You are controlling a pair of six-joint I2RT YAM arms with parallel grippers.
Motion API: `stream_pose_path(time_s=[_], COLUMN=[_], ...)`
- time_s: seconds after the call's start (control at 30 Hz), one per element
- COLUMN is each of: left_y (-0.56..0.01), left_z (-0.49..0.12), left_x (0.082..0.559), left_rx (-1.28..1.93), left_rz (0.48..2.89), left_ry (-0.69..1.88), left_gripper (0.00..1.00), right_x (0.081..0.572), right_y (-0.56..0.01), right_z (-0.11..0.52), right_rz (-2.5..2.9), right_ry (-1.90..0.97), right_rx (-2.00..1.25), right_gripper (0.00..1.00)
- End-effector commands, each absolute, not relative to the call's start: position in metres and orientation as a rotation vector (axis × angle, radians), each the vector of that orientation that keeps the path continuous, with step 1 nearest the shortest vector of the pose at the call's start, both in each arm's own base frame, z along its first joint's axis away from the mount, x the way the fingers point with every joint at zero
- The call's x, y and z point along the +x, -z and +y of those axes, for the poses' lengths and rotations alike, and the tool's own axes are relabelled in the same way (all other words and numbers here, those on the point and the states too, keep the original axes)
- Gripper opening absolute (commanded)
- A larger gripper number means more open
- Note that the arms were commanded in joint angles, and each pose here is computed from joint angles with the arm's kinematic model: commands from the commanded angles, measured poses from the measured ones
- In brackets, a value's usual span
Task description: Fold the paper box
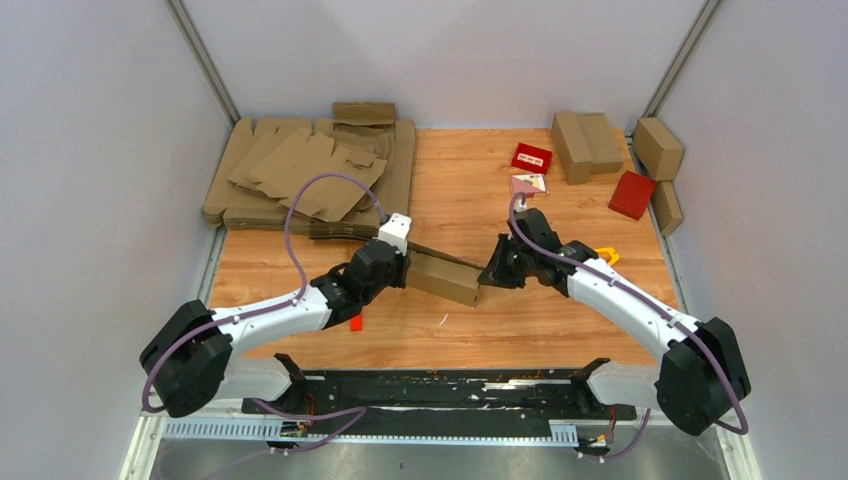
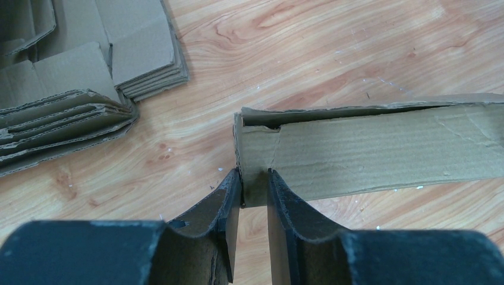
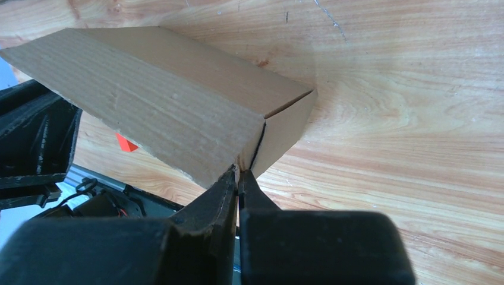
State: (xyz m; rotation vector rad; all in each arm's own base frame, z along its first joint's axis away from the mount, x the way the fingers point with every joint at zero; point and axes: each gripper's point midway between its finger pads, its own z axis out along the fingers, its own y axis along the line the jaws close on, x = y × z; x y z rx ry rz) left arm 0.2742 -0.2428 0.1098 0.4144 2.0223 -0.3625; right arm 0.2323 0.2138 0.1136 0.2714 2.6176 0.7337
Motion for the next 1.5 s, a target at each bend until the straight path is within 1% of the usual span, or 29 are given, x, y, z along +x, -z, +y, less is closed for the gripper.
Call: stream_pose_path(time_s=[0.0, 0.13, 0.17, 0.2, 0.23, 0.27, 0.33, 0.37, 0.47, 0.53, 0.6, 0.67, 0.7, 0.83, 0.9, 1.0, 1.13, 1.23, 1.4, 1.47], left_y=[-0.093, -0.092, -0.092, -0.092, -0.093, -0.095, -0.096, -0.098, -0.097, -0.096, -0.096, -0.096, -0.096, -0.096, -0.096, -0.099, -0.105, -0.105, -0.103, -0.101], left_z=[-0.242, -0.242, -0.242, -0.242, -0.242, -0.242, -0.240, -0.240, -0.240, -0.241, -0.241, -0.241, -0.241, -0.241, -0.241, -0.242, -0.242, -0.240, -0.240, -0.241], left_x=[0.264, 0.264, 0.264, 0.264, 0.264, 0.263, 0.263, 0.263, 0.263, 0.263, 0.263, 0.263, 0.263, 0.263, 0.263, 0.263, 0.262, 0.262, 0.262, 0.262], left_rx=[0.472, 0.475, 0.476, 0.476, 0.477, 0.478, 0.477, 0.474, 0.475, 0.478, 0.479, 0.479, 0.479, 0.481, 0.483, 0.484, 0.488, 0.488, 0.491, 0.492], left_rz=[2.093, 2.097, 2.098, 2.098, 2.097, 2.095, 2.092, 2.088, 2.091, 2.094, 2.095, 2.095, 2.095, 2.097, 2.096, 2.088, 2.071, 2.072, 2.077, 2.079], left_ry=[0.344, 0.342, 0.344, 0.343, 0.344, 0.344, 0.342, 0.345, 0.345, 0.343, 0.344, 0.341, 0.341, 0.337, 0.342, 0.350, 0.361, 0.354, 0.351, 0.348], left_gripper=[0.29, 0.29, 0.29, 0.29, 0.29, 0.30, 0.30, 0.30, 0.30, 0.30, 0.30, 0.30, 0.30, 0.30, 0.30, 0.30, 0.32, 0.32, 0.32, 0.32], right_x=[0.222, 0.221, 0.221, 0.222, 0.223, 0.223, 0.224, 0.224, 0.223, 0.221, 0.220, 0.221, 0.223, 0.228, 0.232, 0.243, 0.255, 0.260, 0.255, 0.250], right_y=[-0.087, -0.085, -0.086, -0.088, -0.091, -0.093, -0.099, -0.104, -0.118, -0.128, -0.138, -0.148, -0.153, -0.167, -0.175, -0.184, -0.185, -0.173, -0.152, -0.144], right_z=[0.206, 0.202, 0.200, 0.199, 0.198, 0.198, 0.200, 0.202, 0.209, 0.213, 0.215, 0.213, 0.212, 0.213, 0.215, 0.222, 0.234, 0.242, 0.253, 0.253], right_rz=[2.685, 2.692, 2.688, 2.681, 2.672, 2.661, 2.633, 2.618, 2.562, 2.525, 2.494, 2.470, 2.458, 2.420, 2.394, 2.326, 2.274, 2.302, 2.355, 2.369], right_ry=[-0.602, -0.532, -0.516, -0.509, -0.503, -0.507, -0.534, -0.561, -0.646, -0.692, -0.716, -0.704, -0.695, -0.672, -0.668, -0.669, -0.684, -0.702, -0.755, -0.770], right_rx=[0.246, 0.233, 0.226, 0.216, 0.203, 0.185, 0.134, 0.109, 0.031, -0.017, -0.059, -0.109, -0.130, -0.231, -0.280, -0.352, -0.428, -0.462, -0.499, -0.510], right_gripper=[0.00, 0.00, 0.01, 0.04, 0.09, 0.18, 0.32, 0.42, 0.58, 0.65, 0.68, 0.73, 0.78, 0.87, 0.87, 0.80, 0.64, 0.54, 0.34, 0.24])
